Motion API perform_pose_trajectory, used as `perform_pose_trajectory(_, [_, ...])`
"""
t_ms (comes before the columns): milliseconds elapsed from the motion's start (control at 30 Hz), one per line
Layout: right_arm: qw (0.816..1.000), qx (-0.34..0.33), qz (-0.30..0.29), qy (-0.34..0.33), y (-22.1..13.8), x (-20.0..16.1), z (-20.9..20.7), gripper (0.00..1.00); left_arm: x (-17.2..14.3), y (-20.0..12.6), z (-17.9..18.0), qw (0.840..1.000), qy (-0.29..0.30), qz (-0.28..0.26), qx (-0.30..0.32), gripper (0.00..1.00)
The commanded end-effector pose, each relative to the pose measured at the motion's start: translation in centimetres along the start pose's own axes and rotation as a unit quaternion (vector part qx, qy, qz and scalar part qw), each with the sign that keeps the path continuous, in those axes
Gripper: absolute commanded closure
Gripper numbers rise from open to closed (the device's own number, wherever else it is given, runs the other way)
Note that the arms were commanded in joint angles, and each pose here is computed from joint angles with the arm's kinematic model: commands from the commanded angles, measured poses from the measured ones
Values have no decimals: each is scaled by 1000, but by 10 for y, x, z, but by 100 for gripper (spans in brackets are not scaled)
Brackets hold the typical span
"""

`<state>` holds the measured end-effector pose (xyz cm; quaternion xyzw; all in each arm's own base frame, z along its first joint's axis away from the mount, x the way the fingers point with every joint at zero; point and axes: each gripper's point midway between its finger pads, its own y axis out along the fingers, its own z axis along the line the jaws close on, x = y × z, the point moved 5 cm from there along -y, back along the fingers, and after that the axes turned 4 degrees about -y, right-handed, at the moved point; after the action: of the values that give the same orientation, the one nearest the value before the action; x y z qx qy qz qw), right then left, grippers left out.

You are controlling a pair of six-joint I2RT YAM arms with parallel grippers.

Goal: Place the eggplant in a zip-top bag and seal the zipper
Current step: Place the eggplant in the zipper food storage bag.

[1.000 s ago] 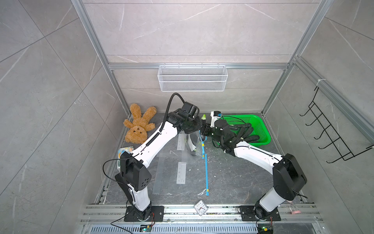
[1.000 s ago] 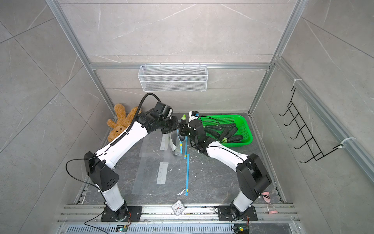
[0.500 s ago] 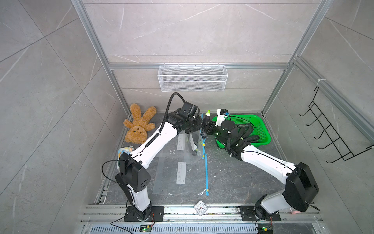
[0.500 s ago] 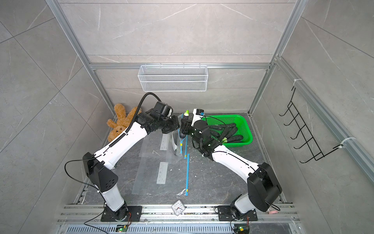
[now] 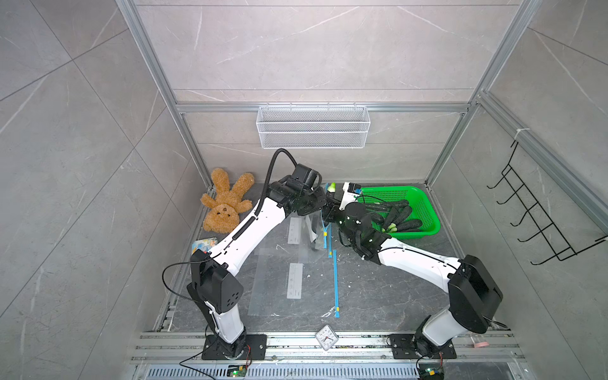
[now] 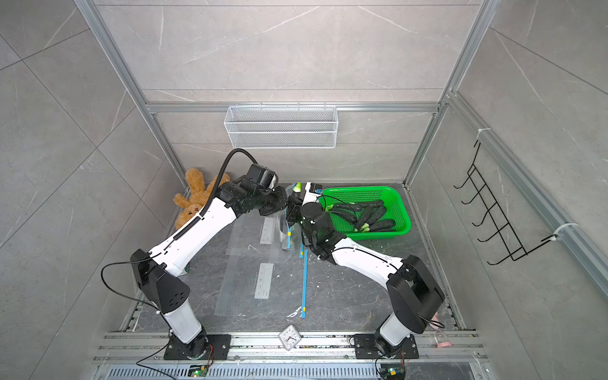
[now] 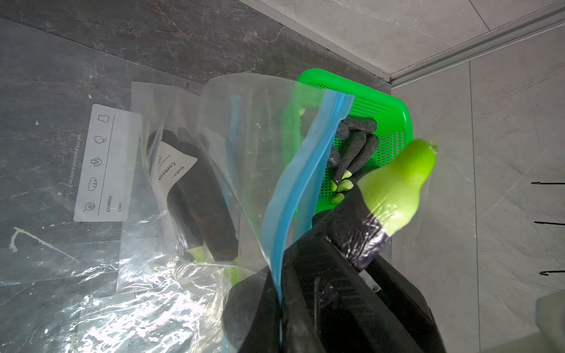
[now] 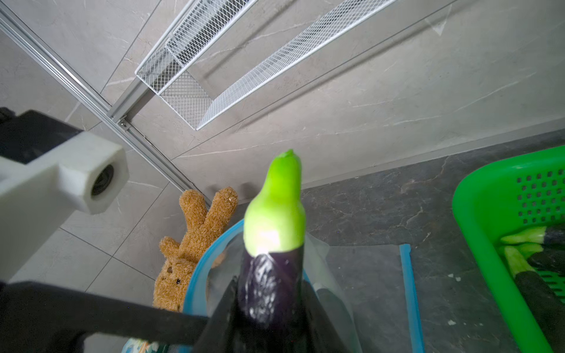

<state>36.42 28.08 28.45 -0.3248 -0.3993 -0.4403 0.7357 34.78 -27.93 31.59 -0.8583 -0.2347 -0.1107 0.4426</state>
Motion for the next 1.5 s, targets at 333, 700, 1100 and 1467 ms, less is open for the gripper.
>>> perform_pose_trajectory(333, [996,37,0,-80,-30,32,22,42,5,-25,-24,998,2,-22,-65,100])
perform_pose_trajectory(700, [996,62,30,-47,-36,62,3,43,3,-28,-24,997,-4,-24,-75,100])
perform_pose_trajectory(1100, [996,65,62,12,-29,67,-29,42,3,-35,-24,996,-4,-29,-81,100])
perform_pose_trajectory(1467, [986,108,126,32,-4,64,-22,39,4,-37,-25,996,-3,-31,-84,100])
